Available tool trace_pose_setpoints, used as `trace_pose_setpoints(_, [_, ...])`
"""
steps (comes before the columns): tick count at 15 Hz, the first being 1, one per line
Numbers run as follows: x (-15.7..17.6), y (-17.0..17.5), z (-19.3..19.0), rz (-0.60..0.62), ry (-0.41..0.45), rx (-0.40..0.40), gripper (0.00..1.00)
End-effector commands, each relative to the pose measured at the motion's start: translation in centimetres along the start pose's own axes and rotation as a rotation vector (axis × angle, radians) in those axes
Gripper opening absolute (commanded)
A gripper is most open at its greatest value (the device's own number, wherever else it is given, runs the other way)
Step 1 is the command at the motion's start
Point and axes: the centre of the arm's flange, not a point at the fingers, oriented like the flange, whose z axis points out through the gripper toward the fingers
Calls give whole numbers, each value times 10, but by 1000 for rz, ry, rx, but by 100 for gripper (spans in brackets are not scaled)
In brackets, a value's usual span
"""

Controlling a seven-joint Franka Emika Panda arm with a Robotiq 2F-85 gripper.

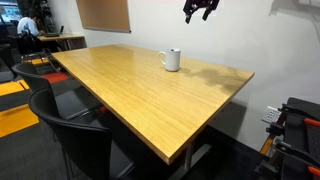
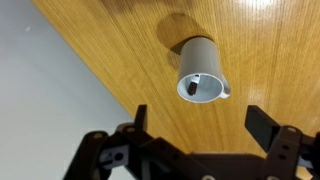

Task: Remove the marker from the mug and put it on the table

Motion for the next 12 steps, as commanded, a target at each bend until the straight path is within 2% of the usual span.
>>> trace_pose_setpoints(1, [3, -3, 5, 11, 16, 17, 100])
trace_pose_setpoints(12, [38, -24, 54, 99, -1, 31, 100])
